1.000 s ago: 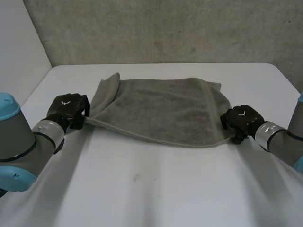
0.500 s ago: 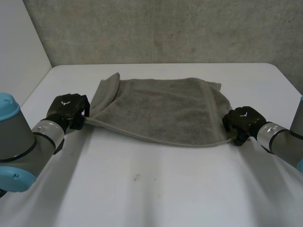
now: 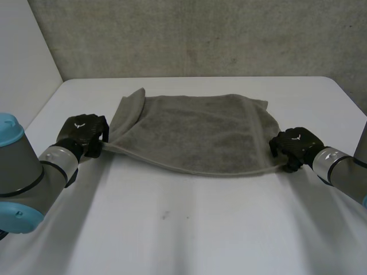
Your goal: Fold the towel.
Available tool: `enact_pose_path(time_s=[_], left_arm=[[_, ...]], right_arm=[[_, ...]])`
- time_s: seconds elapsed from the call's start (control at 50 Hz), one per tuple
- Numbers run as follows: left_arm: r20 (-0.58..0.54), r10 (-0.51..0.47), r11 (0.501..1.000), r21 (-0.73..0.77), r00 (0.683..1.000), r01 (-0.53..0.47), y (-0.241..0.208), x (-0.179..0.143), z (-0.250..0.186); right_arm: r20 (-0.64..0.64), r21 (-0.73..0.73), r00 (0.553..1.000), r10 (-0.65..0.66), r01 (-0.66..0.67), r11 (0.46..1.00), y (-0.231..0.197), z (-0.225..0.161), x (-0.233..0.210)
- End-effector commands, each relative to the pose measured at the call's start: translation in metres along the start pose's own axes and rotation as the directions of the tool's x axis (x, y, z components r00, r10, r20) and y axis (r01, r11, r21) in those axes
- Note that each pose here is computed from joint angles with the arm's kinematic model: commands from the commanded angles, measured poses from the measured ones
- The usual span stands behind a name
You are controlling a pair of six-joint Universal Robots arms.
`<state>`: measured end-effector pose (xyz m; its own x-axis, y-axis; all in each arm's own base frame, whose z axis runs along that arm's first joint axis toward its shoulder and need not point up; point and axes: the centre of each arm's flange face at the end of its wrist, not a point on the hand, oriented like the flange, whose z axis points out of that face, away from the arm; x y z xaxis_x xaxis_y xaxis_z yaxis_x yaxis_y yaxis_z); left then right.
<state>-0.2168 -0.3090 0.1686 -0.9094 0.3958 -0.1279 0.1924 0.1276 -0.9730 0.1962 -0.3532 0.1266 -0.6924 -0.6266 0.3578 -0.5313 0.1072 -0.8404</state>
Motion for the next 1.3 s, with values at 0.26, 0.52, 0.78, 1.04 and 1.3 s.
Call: enact_pose_path(time_s=[0.26,0.52,0.78,1.04,1.3], left_arm=[[0.000,0.001,1.000,-0.002,1.000,-0.001,0.001,0.000,0.000],[0.003,0.008,1.000,-0.026,1.000,-0.008,0.000,-0.002,-0.004],[-0.078,0.143,0.963,-0.219,0.987,-0.157,0.002,0.010,-0.055],[-0.179,0.347,0.889,-0.249,0.920,-0.384,-0.018,0.025,-0.141],[-0.187,0.494,0.835,-0.170,0.849,-0.524,-0.015,0.023,-0.109]], right_arm=[[0.009,-0.002,0.998,0.056,-0.056,0.998,0.004,0.006,0.000],[-0.052,-0.002,0.996,0.075,-0.075,0.997,-0.014,-0.014,0.025],[-0.107,-0.060,0.991,0.079,-0.086,0.994,-0.055,-0.084,0.052],[0.058,-0.270,0.993,-0.107,0.118,0.955,-0.058,-0.154,0.026],[0.001,-0.203,0.992,-0.124,0.121,0.972,-0.050,-0.134,0.038]])
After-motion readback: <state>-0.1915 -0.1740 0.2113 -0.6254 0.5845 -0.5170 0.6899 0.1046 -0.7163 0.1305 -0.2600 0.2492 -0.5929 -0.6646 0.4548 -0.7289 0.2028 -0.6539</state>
